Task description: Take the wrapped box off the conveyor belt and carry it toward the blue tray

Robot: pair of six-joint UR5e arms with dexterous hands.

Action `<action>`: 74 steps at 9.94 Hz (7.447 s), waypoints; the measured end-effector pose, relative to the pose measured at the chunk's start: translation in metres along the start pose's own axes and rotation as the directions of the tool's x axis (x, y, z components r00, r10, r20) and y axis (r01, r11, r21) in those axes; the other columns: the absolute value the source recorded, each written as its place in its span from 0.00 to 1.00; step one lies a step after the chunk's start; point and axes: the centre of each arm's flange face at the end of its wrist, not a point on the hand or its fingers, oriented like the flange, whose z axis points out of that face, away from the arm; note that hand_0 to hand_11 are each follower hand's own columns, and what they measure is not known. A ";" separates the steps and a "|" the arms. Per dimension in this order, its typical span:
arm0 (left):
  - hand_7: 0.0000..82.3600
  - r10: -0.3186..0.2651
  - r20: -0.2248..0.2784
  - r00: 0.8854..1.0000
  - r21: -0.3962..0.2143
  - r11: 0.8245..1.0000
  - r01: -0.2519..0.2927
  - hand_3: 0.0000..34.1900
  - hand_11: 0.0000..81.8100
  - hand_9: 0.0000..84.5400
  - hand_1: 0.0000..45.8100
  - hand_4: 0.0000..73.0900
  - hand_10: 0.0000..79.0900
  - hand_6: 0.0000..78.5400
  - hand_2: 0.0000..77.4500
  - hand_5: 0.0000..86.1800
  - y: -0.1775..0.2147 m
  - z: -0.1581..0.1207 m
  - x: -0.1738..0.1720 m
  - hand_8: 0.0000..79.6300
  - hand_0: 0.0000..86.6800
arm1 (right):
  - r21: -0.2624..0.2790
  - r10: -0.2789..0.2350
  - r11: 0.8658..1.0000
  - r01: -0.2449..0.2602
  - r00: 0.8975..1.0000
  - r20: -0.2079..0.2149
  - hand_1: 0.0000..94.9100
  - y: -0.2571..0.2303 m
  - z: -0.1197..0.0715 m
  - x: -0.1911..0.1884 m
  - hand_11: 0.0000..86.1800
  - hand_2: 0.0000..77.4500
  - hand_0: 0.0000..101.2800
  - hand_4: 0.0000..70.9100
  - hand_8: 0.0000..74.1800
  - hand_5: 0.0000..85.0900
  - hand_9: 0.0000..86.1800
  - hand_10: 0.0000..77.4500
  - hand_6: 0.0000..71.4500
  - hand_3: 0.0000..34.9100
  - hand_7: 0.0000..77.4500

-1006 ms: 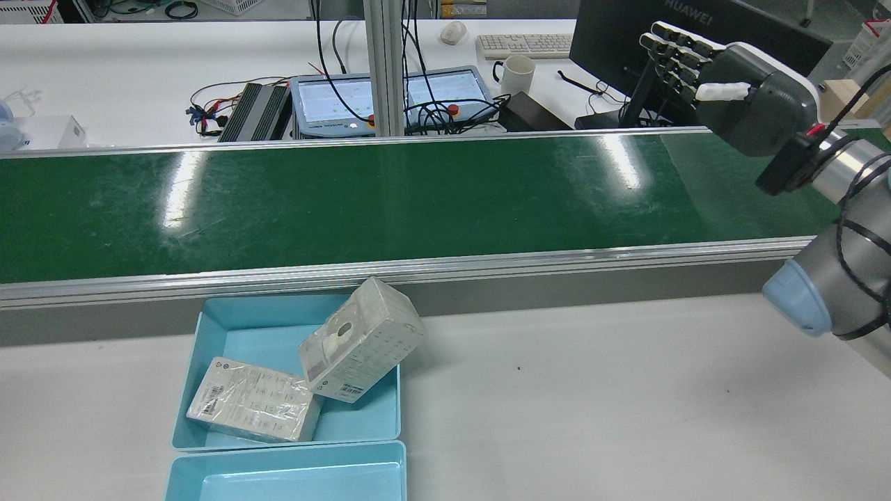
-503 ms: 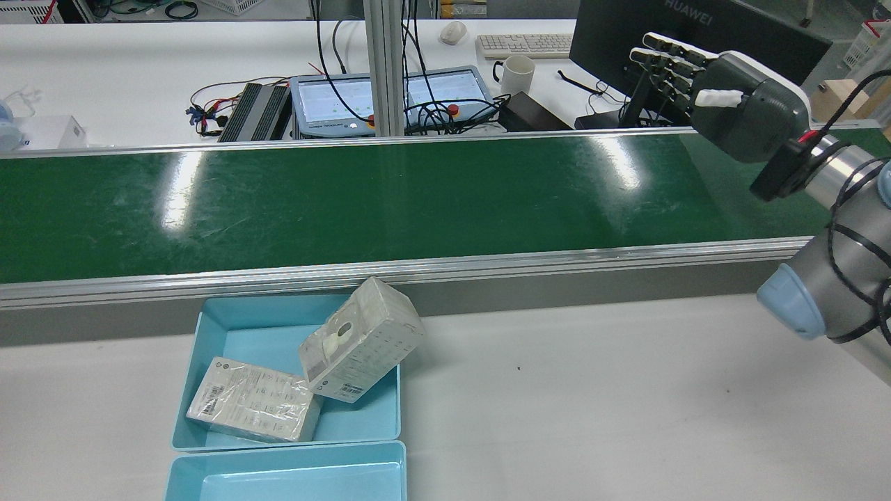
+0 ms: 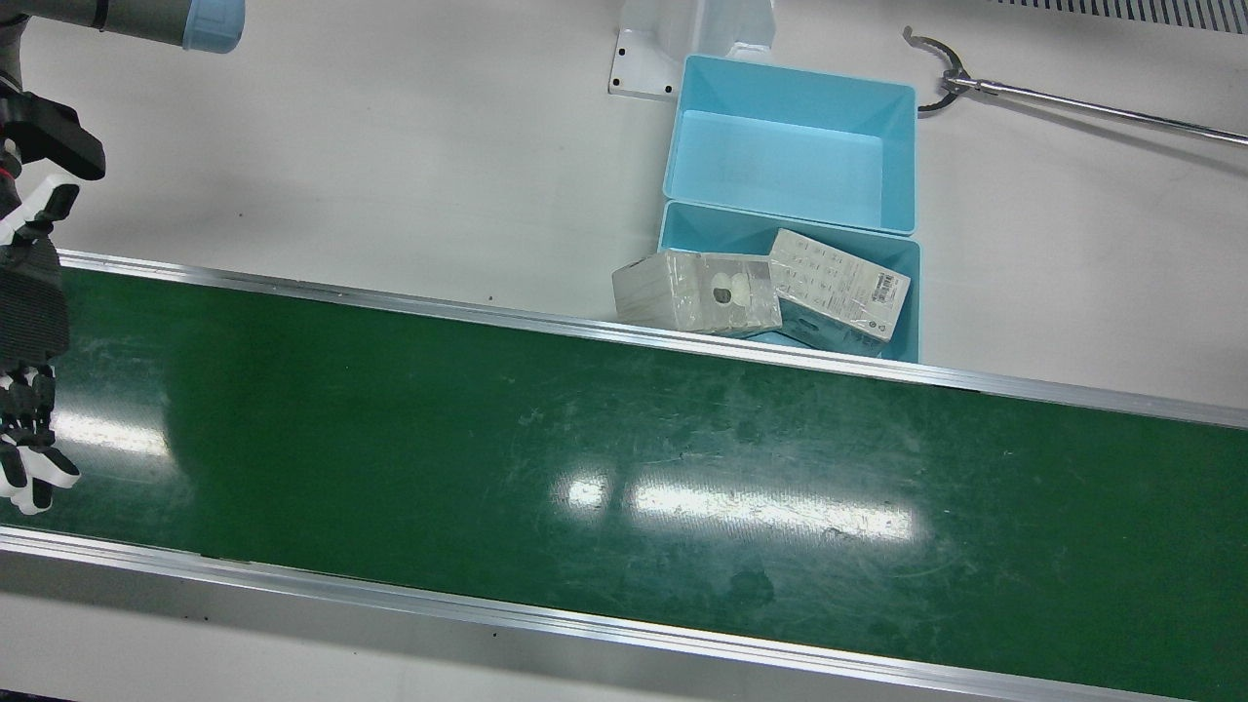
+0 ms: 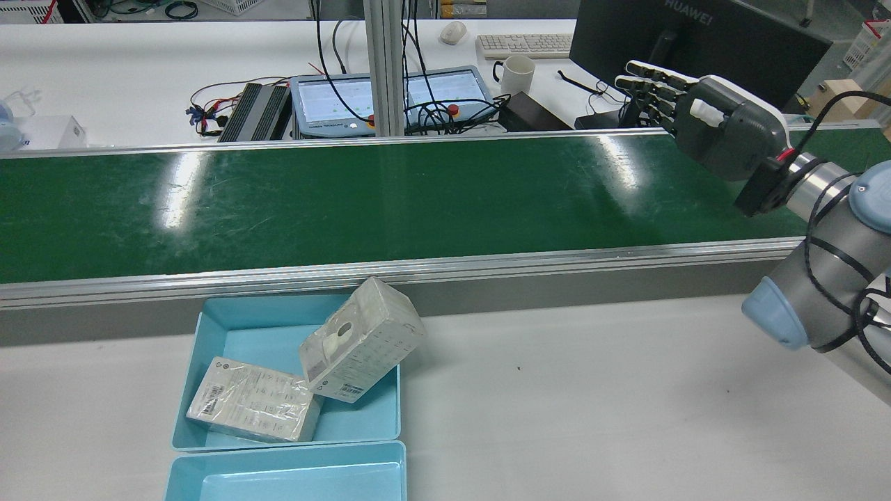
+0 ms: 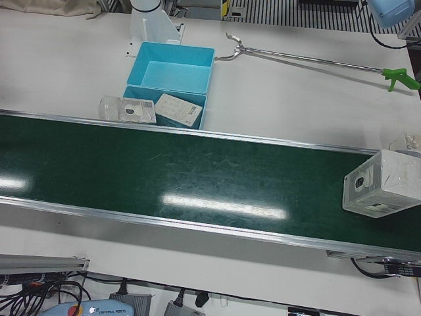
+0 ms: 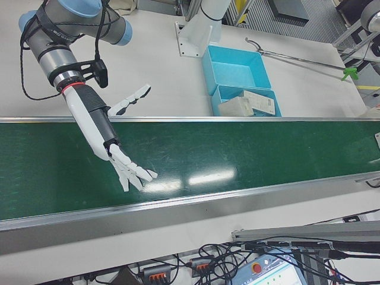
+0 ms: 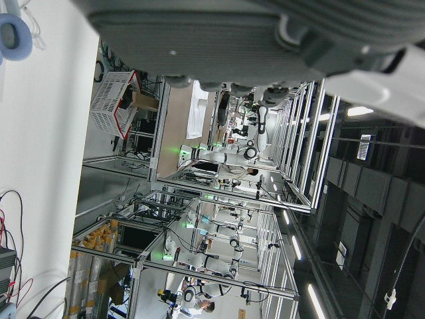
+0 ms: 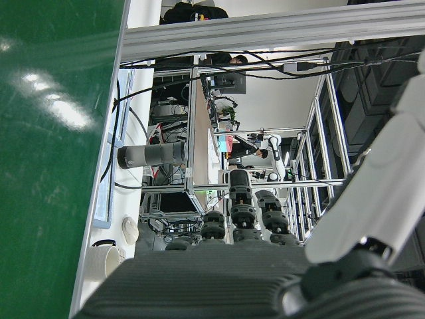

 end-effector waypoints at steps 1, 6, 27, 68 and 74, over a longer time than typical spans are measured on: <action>0.01 0.000 0.000 1.000 0.000 1.000 0.000 0.00 0.01 0.01 0.00 0.00 0.00 0.01 0.01 0.01 0.000 0.000 0.000 0.01 0.00 | -0.002 0.003 1.000 -0.003 1.000 -0.001 0.06 0.000 0.000 0.001 0.01 0.03 0.38 0.15 0.09 0.08 0.08 0.00 0.09 0.00 0.21; 0.01 0.000 0.000 1.000 0.000 1.000 0.000 0.00 0.01 0.01 0.00 0.00 0.00 0.00 0.01 0.01 0.000 0.000 0.000 0.01 0.00 | -0.009 0.008 1.000 -0.008 1.000 0.010 0.06 0.002 -0.001 -0.009 0.01 0.03 0.40 0.12 0.08 0.06 0.04 0.00 0.08 0.00 0.17; 0.01 0.000 0.000 1.000 0.000 1.000 0.000 0.00 0.01 0.01 0.00 0.00 0.01 0.00 0.01 0.01 0.000 0.000 0.000 0.01 0.00 | -0.011 0.003 1.000 -0.002 1.000 0.023 0.11 0.005 -0.003 -0.017 0.01 0.09 0.46 0.12 0.09 0.08 0.06 0.00 0.06 0.00 0.17; 0.01 0.000 0.000 1.000 0.000 1.000 0.000 0.00 0.01 0.01 0.00 0.00 0.01 0.01 0.01 0.01 0.000 0.000 0.000 0.01 0.00 | 0.001 -0.020 1.000 0.020 1.000 -0.006 0.09 -0.001 -0.001 -0.005 0.01 0.08 0.43 0.12 0.11 0.09 0.08 0.00 0.08 0.00 0.14; 0.01 0.000 0.000 1.000 0.000 1.000 0.000 0.00 0.01 0.01 0.00 0.00 0.01 0.01 0.01 0.01 0.000 0.000 0.000 0.01 0.00 | -0.001 -0.022 1.000 0.022 1.000 -0.002 0.09 0.001 -0.002 -0.009 0.01 0.08 0.44 0.13 0.11 0.08 0.08 0.00 0.07 0.00 0.17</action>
